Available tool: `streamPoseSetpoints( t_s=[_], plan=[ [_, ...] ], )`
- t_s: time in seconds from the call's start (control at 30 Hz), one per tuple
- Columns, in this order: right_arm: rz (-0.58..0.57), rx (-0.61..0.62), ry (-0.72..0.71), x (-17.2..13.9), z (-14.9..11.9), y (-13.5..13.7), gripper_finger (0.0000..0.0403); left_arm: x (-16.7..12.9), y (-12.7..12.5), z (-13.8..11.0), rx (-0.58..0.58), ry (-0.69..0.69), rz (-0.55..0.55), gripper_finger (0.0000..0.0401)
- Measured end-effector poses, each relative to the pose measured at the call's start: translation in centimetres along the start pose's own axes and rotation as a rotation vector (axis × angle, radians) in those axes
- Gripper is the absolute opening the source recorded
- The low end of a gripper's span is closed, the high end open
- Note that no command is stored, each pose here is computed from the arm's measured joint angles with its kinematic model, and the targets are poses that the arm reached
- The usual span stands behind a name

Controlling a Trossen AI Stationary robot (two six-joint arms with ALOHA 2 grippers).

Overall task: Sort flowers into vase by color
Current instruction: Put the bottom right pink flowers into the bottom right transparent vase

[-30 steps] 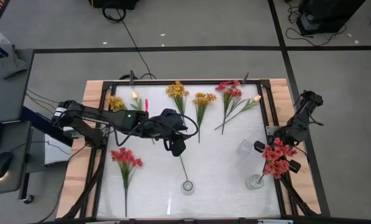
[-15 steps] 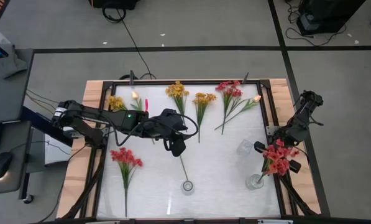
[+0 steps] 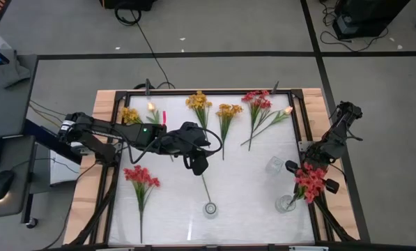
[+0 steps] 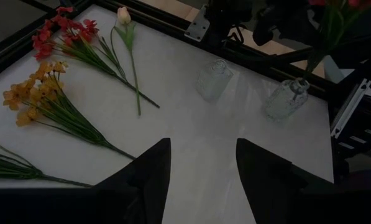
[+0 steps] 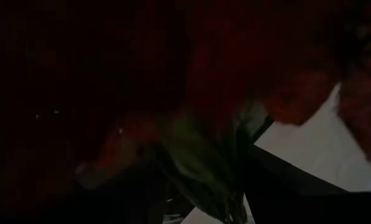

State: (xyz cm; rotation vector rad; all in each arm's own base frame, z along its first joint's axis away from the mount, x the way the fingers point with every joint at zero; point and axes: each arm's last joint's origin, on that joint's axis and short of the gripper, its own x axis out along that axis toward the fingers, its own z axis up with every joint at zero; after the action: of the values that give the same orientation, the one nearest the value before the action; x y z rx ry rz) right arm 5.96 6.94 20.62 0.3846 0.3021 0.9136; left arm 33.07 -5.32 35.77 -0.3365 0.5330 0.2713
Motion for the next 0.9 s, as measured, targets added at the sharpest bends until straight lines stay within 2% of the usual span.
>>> streamPoseSetpoints(
  t_s=[0.3, 0.7, 0.9],
  plan=[
    [0.023, 0.023, 0.013, 0.0, 0.0, 0.1, 0.0212, 0.0, 0.0, 0.0, 0.000, 0.000, 0.000, 0.0188],
    [0.108, 0.144, 0.120, -0.1, -0.6, 0.2, 0.0310, 0.0, 0.0, 0.0, 0.001, 0.001, 0.000, 0.0188],
    [0.136, 0.132, 0.077, -0.7, 1.0, 1.1, 0.0332, 0.0, 0.0, 0.0, 0.052, 0.001, 0.000, 0.0188]
  ],
)
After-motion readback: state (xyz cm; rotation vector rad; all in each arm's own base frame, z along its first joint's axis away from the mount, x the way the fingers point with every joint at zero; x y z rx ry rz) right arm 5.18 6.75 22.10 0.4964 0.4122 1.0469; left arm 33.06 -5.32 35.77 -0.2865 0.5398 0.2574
